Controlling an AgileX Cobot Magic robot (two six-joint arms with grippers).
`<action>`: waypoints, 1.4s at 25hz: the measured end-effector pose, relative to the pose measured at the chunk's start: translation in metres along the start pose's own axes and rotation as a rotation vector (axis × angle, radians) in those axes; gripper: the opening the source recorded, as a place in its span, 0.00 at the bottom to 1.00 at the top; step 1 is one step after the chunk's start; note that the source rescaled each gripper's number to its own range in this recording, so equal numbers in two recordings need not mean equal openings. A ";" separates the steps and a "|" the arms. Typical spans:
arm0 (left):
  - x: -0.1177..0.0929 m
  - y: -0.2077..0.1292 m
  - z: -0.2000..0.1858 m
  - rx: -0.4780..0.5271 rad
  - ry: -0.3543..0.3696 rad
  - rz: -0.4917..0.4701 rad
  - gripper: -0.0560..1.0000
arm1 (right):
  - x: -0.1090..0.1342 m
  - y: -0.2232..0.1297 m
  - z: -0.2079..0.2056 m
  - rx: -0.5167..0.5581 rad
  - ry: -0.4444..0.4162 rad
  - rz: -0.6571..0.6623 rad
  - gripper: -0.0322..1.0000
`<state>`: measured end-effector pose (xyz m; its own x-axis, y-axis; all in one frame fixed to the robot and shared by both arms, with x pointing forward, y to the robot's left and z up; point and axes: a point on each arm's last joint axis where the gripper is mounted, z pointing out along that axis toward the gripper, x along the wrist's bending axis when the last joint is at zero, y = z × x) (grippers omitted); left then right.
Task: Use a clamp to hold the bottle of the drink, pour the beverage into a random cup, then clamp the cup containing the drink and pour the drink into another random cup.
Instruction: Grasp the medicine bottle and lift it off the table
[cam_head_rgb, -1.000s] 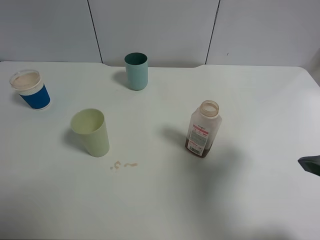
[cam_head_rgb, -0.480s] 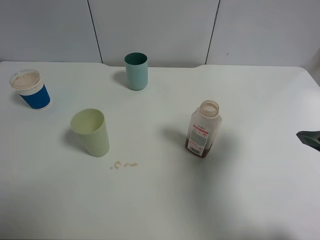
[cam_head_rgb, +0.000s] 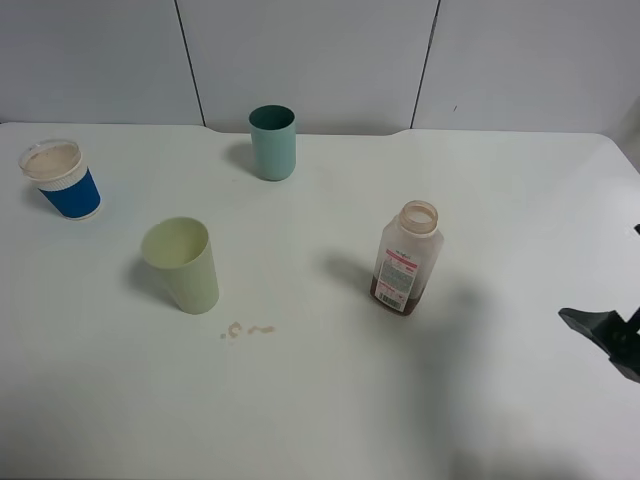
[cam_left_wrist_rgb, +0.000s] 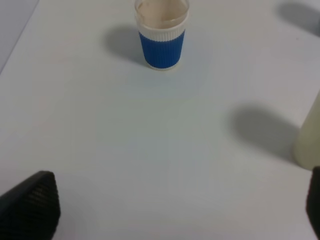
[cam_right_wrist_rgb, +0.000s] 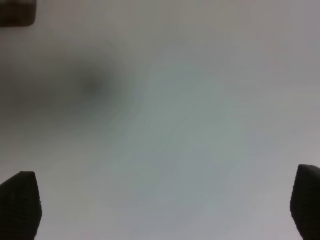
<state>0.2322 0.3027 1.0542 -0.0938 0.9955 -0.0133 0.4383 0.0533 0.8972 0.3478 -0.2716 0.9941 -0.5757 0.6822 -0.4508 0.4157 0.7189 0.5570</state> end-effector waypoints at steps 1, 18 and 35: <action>0.000 0.000 0.000 0.000 0.000 0.000 1.00 | 0.001 0.000 0.001 -0.012 0.002 0.008 1.00; 0.000 0.000 0.000 0.000 0.000 -0.001 1.00 | 0.004 0.020 0.061 -0.062 0.075 0.176 1.00; 0.000 0.000 0.000 0.000 0.000 -0.001 1.00 | 0.012 0.014 0.095 0.019 0.124 0.051 1.00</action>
<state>0.2322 0.3027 1.0542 -0.0940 0.9955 -0.0139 0.4383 0.0539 0.8972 0.4137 -0.2408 0.9308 -0.6353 0.6973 -0.3318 0.4595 0.6867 0.5634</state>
